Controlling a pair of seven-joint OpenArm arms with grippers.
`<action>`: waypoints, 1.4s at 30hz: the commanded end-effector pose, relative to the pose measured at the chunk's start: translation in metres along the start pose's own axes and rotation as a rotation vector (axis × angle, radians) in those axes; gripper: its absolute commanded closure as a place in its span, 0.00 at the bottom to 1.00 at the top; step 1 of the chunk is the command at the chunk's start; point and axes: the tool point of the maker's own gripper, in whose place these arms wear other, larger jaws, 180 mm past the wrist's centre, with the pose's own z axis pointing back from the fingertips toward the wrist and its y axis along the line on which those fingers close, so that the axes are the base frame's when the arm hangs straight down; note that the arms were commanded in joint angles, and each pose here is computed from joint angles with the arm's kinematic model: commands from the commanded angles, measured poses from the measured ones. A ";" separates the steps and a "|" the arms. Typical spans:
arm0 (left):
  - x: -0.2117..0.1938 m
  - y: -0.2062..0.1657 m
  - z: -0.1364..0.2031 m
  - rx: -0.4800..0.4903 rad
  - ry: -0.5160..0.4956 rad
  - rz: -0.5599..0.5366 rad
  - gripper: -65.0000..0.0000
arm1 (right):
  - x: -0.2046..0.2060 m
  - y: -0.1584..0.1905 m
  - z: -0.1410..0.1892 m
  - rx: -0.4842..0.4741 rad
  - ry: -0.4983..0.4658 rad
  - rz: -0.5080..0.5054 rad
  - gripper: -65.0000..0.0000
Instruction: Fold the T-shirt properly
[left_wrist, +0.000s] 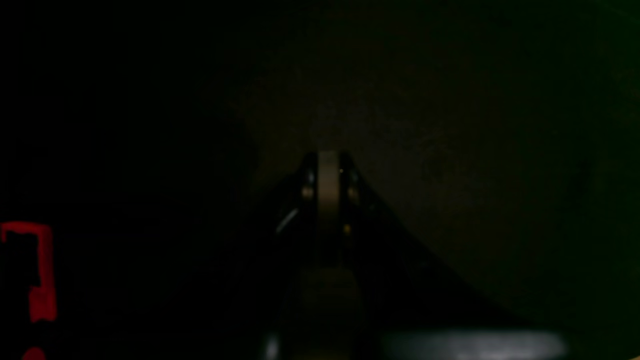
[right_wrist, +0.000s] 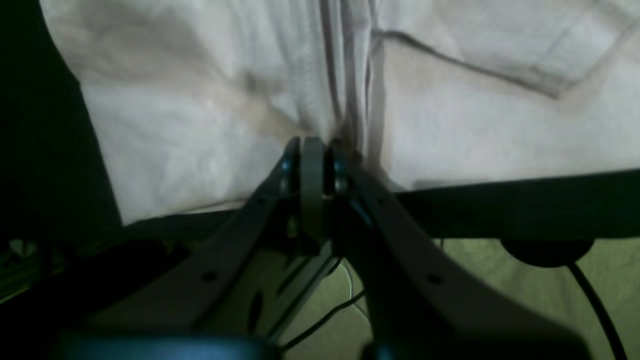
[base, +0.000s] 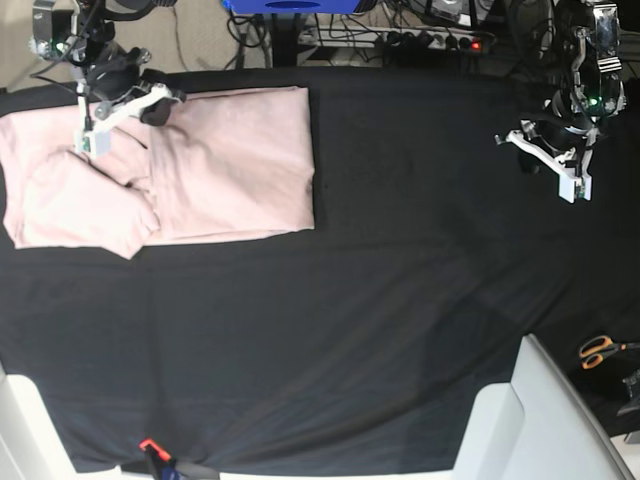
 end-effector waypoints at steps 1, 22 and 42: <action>0.013 0.004 0.002 0.005 -0.036 -0.016 1.00 | 0.006 0.000 0.003 0.003 -0.021 0.006 1.00; 0.012 0.004 0.003 0.005 -0.035 -0.016 1.00 | 0.006 -0.018 0.004 -0.100 -0.026 -0.080 0.56; 0.009 0.007 0.004 0.010 -0.030 -0.014 1.00 | 0.144 0.019 -0.067 -0.030 -0.116 0.264 0.52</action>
